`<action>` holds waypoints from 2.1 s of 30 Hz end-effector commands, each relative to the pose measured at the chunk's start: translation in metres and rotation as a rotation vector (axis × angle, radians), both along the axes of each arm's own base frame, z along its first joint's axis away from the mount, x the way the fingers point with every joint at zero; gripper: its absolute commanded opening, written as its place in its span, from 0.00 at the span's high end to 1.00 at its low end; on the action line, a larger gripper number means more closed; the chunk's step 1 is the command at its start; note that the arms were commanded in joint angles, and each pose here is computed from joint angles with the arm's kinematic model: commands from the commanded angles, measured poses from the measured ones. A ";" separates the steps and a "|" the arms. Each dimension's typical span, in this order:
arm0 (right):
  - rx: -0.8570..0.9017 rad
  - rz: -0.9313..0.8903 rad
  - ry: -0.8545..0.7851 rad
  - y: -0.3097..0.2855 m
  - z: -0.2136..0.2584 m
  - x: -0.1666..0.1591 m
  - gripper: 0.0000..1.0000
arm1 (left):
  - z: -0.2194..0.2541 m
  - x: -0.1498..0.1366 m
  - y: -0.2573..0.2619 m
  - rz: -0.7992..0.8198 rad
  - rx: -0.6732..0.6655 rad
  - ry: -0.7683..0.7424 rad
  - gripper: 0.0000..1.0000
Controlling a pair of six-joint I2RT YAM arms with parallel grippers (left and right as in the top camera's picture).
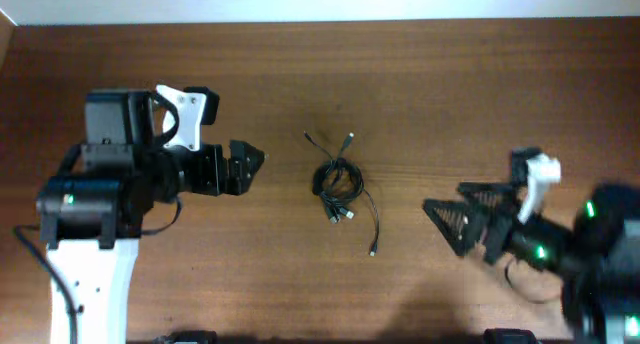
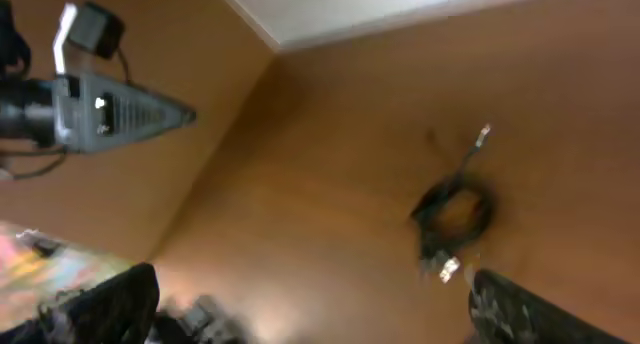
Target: Untangle cables
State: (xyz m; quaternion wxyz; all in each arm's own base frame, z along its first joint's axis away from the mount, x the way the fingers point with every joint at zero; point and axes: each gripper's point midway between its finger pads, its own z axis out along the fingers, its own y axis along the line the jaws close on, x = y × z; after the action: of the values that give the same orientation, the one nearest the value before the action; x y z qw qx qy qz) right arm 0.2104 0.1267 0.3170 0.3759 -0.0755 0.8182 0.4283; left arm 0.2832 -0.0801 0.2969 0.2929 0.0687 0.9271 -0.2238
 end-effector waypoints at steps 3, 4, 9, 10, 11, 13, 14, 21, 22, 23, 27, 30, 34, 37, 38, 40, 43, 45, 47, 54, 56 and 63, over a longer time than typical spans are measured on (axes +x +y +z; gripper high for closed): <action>0.244 0.293 0.216 0.031 0.000 0.009 0.02 | -0.029 0.017 -0.002 -0.017 0.001 0.113 0.90; 0.253 0.286 0.270 0.031 -0.011 0.020 0.02 | -0.037 0.020 -0.002 -0.017 0.001 0.143 1.00; 0.240 0.283 0.421 0.039 -0.049 0.043 0.81 | -0.076 0.032 -0.002 -0.017 0.001 0.289 1.00; 0.198 0.273 0.437 0.043 -0.059 0.044 0.87 | -0.087 0.033 -0.003 -0.017 0.002 0.334 1.00; 0.150 0.261 0.451 0.046 -0.069 0.045 0.90 | -0.092 0.034 -0.003 -0.017 0.001 0.356 1.00; 0.009 0.156 0.549 0.052 -0.100 0.049 0.90 | -0.108 0.032 -0.002 -0.017 0.002 0.431 1.00; -0.056 0.097 0.587 0.053 -0.115 0.052 0.86 | -0.112 0.031 -0.002 -0.016 0.004 0.452 1.00; -0.224 0.056 0.605 0.090 -0.172 0.076 0.49 | -0.139 0.036 0.016 0.037 0.108 0.521 0.47; -0.218 0.045 0.622 0.093 -0.180 0.082 0.49 | -0.141 0.036 0.016 0.037 0.108 0.527 0.38; -0.210 0.029 0.648 0.095 -0.188 0.087 0.49 | -0.141 0.035 0.016 0.036 0.108 0.529 0.28; -0.176 -0.015 0.696 0.106 -0.222 0.113 0.50 | -0.142 0.035 0.016 0.036 0.108 0.530 0.01; -0.127 -0.073 0.753 0.113 -0.241 0.127 0.50 | -0.142 0.035 0.016 0.036 0.108 0.530 0.07; -0.099 -0.106 0.790 0.128 -0.261 0.136 0.51 | -0.146 0.033 0.016 0.036 0.109 0.541 0.94; -0.152 -0.196 0.815 0.129 -0.282 0.136 0.52 | -0.146 0.034 0.016 0.036 0.108 0.537 0.93; -0.170 -0.209 0.808 0.131 -0.285 0.135 0.52 | -0.146 0.034 0.016 0.036 0.108 0.537 0.89; -0.206 -0.217 0.784 0.136 -0.288 0.131 0.53 | -0.146 0.034 0.016 0.036 0.108 0.536 0.87; -0.264 -0.272 0.754 0.138 -0.294 0.129 0.55 | -0.146 0.034 0.016 0.036 0.108 0.536 0.87; -0.273 -0.296 0.747 0.141 -0.295 0.127 0.55 | -0.146 0.034 0.016 0.036 0.108 0.536 0.85; -0.282 -0.300 0.740 0.142 -0.296 0.127 0.56 | -0.146 0.034 0.015 0.035 0.108 0.536 0.83; -0.267 -0.301 0.719 0.144 -0.293 0.131 0.59 | -0.146 0.034 0.015 0.035 0.108 0.535 0.76; -0.263 -0.300 0.715 0.145 -0.292 0.132 0.60 | -0.146 0.035 0.015 0.035 0.108 0.532 0.76; -0.288 -0.321 0.718 0.138 -0.299 0.130 0.61 | -0.145 0.036 0.015 0.036 0.107 0.526 0.72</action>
State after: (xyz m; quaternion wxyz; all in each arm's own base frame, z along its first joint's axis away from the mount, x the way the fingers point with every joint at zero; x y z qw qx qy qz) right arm 0.3403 0.2682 0.0257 0.1101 0.1540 0.9467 0.2608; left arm 0.3207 -0.0642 0.1566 0.0482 0.0052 0.9824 -0.1804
